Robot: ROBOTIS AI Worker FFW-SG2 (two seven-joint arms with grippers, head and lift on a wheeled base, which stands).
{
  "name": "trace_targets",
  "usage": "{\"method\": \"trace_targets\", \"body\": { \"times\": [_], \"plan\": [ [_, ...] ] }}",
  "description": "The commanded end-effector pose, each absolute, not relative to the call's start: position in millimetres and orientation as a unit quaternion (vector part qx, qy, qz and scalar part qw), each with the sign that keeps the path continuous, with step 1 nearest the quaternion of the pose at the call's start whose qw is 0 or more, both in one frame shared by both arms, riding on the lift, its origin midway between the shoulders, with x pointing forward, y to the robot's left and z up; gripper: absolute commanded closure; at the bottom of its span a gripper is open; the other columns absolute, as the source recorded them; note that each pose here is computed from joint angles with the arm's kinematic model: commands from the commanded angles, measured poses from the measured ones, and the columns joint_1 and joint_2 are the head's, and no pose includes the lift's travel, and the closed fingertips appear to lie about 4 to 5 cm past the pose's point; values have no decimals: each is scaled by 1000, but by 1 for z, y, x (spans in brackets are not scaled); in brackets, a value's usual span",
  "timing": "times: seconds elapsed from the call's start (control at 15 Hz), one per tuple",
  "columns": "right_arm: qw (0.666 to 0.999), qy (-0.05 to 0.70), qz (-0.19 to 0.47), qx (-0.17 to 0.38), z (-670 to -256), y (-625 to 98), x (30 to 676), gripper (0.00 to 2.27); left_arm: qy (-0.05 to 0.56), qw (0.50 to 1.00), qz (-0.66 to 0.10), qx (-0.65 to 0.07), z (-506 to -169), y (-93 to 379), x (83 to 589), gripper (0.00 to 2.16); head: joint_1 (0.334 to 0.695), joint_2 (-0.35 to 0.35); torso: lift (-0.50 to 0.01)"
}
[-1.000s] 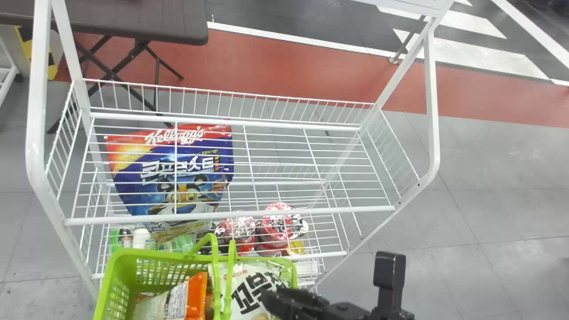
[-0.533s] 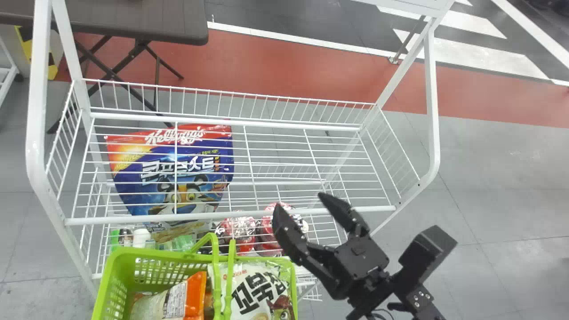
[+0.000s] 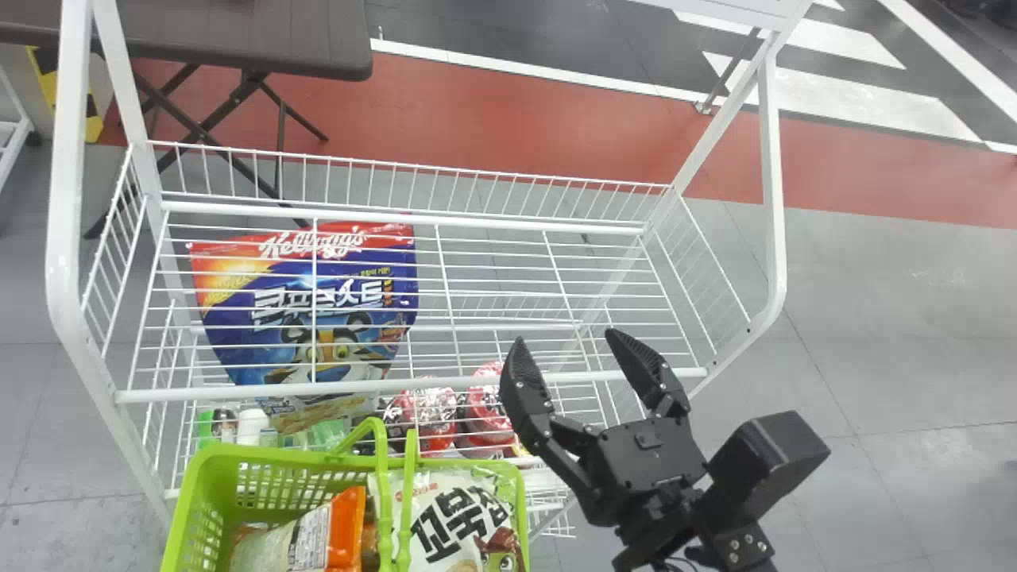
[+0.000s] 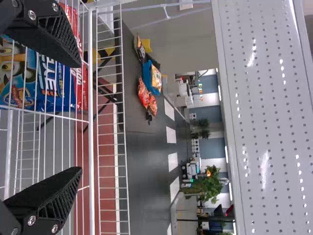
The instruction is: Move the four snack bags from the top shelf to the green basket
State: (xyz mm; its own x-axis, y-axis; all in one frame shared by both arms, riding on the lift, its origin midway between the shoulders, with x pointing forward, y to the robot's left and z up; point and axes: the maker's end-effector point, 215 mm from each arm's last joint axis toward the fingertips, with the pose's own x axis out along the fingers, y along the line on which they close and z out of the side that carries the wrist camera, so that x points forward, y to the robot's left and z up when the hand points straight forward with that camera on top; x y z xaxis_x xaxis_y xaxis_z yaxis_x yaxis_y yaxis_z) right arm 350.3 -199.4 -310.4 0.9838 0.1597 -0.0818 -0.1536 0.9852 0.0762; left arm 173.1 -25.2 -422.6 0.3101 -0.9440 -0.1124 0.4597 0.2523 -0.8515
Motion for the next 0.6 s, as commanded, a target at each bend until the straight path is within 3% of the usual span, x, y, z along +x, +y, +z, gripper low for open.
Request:
{"method": "trace_targets", "body": {
  "times": [0.0, 0.53],
  "plan": [
    [995, 31, 87, 33, -304, -188, 348, 63, 328, 719, -488, -369, -422, -25, 172, 1335, 695, -350, 0],
    [995, 29, 89, 32, -301, -187, 344, 63, 324, 719, -489, -372, -419, -24, 169, 1335, 695, -350, 0]
  ]
}}
